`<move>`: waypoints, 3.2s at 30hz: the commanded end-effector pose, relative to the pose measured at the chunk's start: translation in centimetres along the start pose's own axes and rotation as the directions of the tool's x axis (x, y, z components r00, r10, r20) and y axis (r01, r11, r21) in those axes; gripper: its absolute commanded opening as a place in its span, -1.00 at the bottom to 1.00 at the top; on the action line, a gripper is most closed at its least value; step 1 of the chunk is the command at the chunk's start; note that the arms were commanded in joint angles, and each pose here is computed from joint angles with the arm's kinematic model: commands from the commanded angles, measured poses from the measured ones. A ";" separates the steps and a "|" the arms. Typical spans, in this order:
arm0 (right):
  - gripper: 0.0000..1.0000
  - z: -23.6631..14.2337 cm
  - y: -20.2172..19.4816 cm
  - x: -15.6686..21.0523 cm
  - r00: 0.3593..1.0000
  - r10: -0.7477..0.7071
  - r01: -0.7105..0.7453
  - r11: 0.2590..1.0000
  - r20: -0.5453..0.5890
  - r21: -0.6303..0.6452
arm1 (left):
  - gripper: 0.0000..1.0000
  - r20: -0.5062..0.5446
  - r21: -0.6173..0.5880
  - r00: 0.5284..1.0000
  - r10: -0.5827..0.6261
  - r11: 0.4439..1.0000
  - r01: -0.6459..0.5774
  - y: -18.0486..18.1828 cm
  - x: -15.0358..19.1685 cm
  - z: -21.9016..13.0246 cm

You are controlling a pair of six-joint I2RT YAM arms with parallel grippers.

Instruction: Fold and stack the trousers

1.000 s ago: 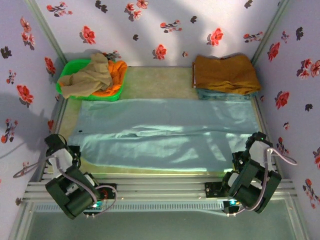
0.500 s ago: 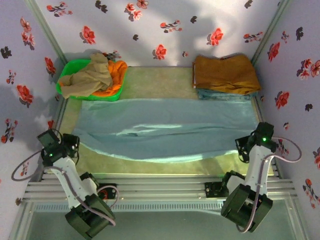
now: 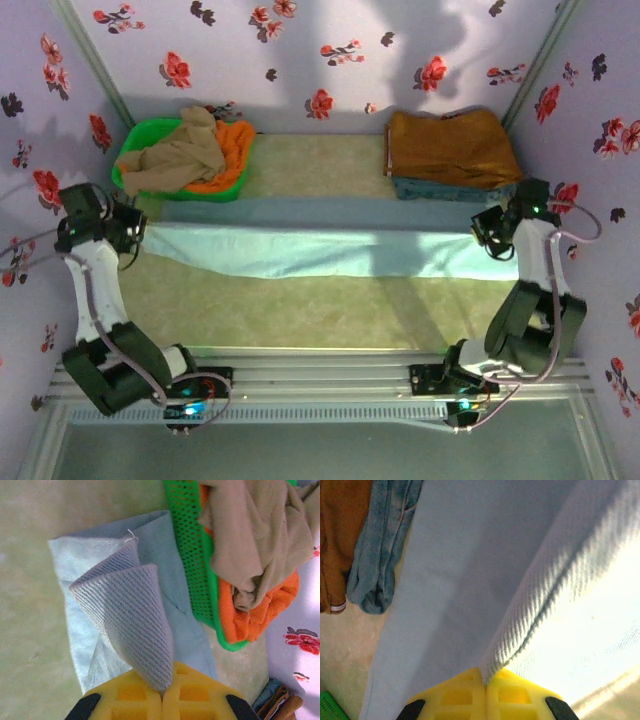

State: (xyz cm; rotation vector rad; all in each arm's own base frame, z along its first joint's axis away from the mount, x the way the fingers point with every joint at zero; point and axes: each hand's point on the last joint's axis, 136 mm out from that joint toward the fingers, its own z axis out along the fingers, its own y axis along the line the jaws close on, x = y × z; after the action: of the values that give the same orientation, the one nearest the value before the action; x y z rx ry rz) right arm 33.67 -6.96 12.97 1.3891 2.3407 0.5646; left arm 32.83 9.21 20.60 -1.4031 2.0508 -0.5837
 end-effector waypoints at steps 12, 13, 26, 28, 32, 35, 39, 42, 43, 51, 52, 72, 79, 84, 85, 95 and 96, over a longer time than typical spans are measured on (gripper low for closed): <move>-1.00 10.2 4.8 -4.8 0.990 -0.135 0.139 0.987 -0.049 0.085 | -1.00 0.078 -0.168 0.993 0.088 0.983 -0.074 -1.6 -4.7 9.5; -1.00 10.7 4.7 -4.8 0.989 -0.136 0.141 0.986 -0.058 0.090 | -1.00 0.067 -0.178 0.994 0.089 0.981 -0.076 -1.5 -4.6 10.1; 0.03 10.4 5.7 -3.5 0.985 -0.161 0.164 0.985 -0.059 0.052 | 0.99 -0.009 -0.200 0.992 0.129 0.971 -0.128 -1.7 -2.7 12.5; 0.22 9.0 6.8 -1.9 0.979 -0.200 0.201 0.979 -0.042 0.024 | 1.00 0.008 -0.181 0.989 0.150 0.973 -0.146 -1.7 -2.1 10.4; 0.22 7.8 8.4 3.8 0.944 -0.327 0.328 0.945 -0.048 0.006 | 1.00 0.025 -0.170 0.988 0.152 0.975 -0.145 0.7 0.0 7.1; 0.06 8.3 10.0 9.5 0.898 -0.431 0.428 0.903 -0.092 -0.044 | 0.91 0.002 -0.163 0.990 0.143 0.977 -0.141 2.9 2.3 6.0; -0.26 10.5 12.5 17.2 0.810 -0.562 0.551 0.827 -0.167 -0.110 | 0.43 -0.016 -0.142 0.987 0.162 0.976 -0.163 4.2 4.5 5.9; -0.73 13.1 13.1 20.7 0.771 -0.595 0.586 0.803 -0.227 -0.113 | -0.38 -0.051 -0.103 0.984 0.172 0.979 -0.177 4.1 6.1 7.9; -0.87 13.9 13.3 21.6 0.763 -0.600 0.589 0.799 -0.242 -0.122 | -0.67 -0.056 -0.097 0.982 0.178 0.978 -0.183 4.0 6.4 8.9; -1.00 17.6 8.3 23.2 0.757 -0.562 0.586 0.810 -0.333 -0.035 | -1.00 -0.135 -0.209 0.984 0.116 0.967 -0.143 8.1 7.8 14.6; -1.00 17.5 7.3 23.3 0.755 -0.559 0.587 0.809 -0.342 -0.025 | -1.00 -0.141 -0.240 0.986 0.086 0.964 -0.118 9.4 8.1 14.4; -0.60 7.4 4.1 18.8 0.793 -0.552 0.574 0.819 -0.259 0.012 | -0.52 -0.147 -0.247 0.986 -0.080 0.968 0.042 13.9 11.6 1.6; -0.05 6.3 3.7 5.8 0.929 -0.361 0.369 0.910 -0.077 0.188 | 0.68 -0.118 -0.192 0.989 0.090 0.975 -0.111 7.1 6.1 1.4; 0.12 7.0 1.7 1.3 0.973 -0.228 0.232 0.949 -0.046 0.212 | 0.99 -0.149 -0.171 0.981 0.124 0.974 -0.149 5.0 4.7 3.7; 0.14 7.2 1.3 0.8 0.976 -0.213 0.218 0.951 -0.048 0.221 | 0.99 -0.163 -0.186 0.978 0.127 0.970 -0.157 5.1 4.7 4.3; 0.16 9.1 -1.2 -1.5 0.991 -0.114 0.129 0.961 -0.075 0.244 | 0.63 -0.199 -0.264 0.976 0.093 0.954 -0.145 8.4 5.1 8.5; 0.15 9.3 -1.1 -1.6 0.991 -0.110 0.125 0.963 -0.077 0.240 | 0.54 -0.200 -0.265 0.976 0.091 0.954 -0.143 8.4 4.9 8.7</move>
State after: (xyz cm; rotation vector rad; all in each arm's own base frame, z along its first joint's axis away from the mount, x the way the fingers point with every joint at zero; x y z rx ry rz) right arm 37.20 -7.40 4.70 1.3296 2.5971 0.2563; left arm 31.01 6.92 8.59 -1.4271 2.4222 -0.4131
